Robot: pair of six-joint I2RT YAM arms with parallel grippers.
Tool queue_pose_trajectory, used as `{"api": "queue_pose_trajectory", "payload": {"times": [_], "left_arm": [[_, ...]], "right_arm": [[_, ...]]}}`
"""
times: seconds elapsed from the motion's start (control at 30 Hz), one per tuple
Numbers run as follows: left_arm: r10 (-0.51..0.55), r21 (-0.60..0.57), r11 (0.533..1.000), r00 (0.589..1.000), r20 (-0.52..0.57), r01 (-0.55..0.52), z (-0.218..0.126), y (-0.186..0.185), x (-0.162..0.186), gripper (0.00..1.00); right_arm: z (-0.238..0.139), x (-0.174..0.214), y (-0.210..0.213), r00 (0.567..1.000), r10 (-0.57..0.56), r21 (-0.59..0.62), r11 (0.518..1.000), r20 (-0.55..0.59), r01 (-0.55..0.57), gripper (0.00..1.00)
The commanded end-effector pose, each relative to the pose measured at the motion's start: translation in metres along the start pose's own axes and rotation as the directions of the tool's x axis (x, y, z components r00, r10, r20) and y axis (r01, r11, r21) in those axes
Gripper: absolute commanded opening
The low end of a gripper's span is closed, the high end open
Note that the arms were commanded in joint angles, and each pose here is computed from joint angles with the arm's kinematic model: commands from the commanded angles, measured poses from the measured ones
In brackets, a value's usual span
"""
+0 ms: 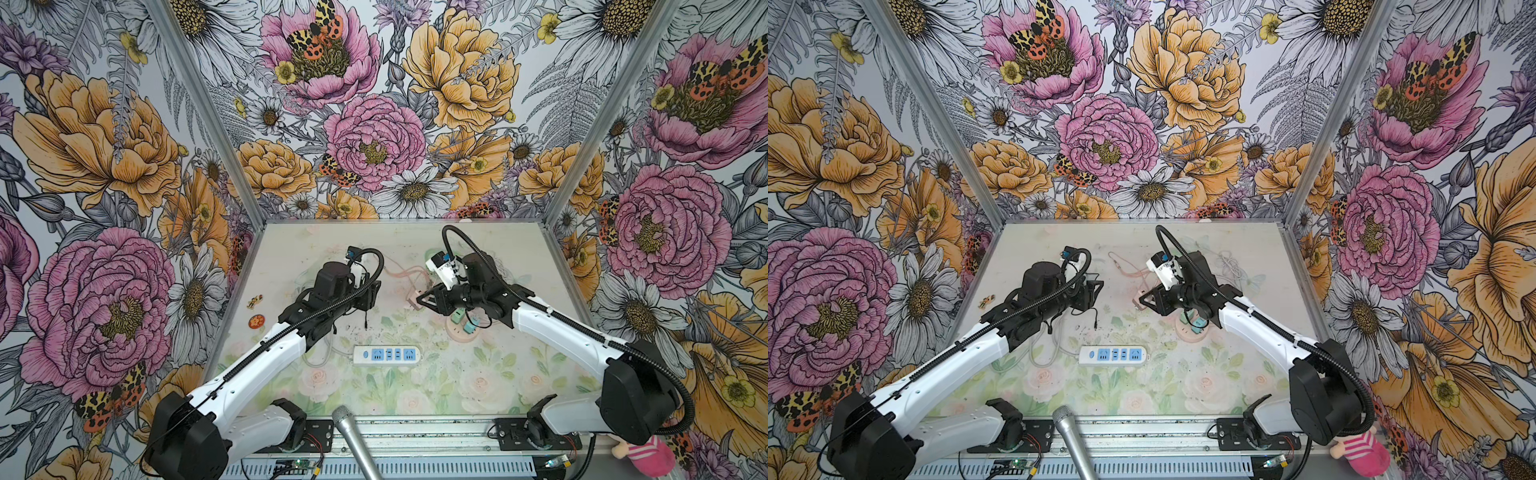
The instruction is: Insert the plug
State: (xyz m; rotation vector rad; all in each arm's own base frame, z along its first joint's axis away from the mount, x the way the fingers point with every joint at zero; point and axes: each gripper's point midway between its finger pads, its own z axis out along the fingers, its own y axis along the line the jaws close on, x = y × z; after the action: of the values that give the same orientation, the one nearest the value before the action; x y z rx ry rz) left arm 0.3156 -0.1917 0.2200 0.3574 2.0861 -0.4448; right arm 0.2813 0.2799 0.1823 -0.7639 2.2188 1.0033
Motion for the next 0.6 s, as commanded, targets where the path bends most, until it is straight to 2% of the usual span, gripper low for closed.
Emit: {"api": "queue_pose_trajectory", "payload": {"times": [0.0,0.1,0.2,0.57], "left_arm": [[-0.027,0.004,1.000,1.000,0.003,0.027,-0.006,-0.002,0.005,0.64],[-0.029,0.002,1.000,1.000,0.009,0.029,-0.008,-0.002,0.004,0.64],[-0.027,0.018,0.999,1.000,0.006,0.027,-0.009,-0.005,0.004,0.64],[-0.032,0.015,0.999,0.999,-0.017,0.032,-0.002,-0.003,0.010,0.64]], "right_arm": [[-0.005,0.002,0.003,0.997,-0.072,0.030,0.997,0.011,0.072,0.00],[-0.006,0.007,0.000,0.993,-0.118,0.052,0.992,0.003,0.117,0.00],[-0.003,0.017,0.007,0.983,-0.182,0.024,0.983,-0.016,0.182,0.00],[0.015,0.051,0.016,0.952,-0.289,-0.043,0.957,-0.101,0.286,0.00]]}}
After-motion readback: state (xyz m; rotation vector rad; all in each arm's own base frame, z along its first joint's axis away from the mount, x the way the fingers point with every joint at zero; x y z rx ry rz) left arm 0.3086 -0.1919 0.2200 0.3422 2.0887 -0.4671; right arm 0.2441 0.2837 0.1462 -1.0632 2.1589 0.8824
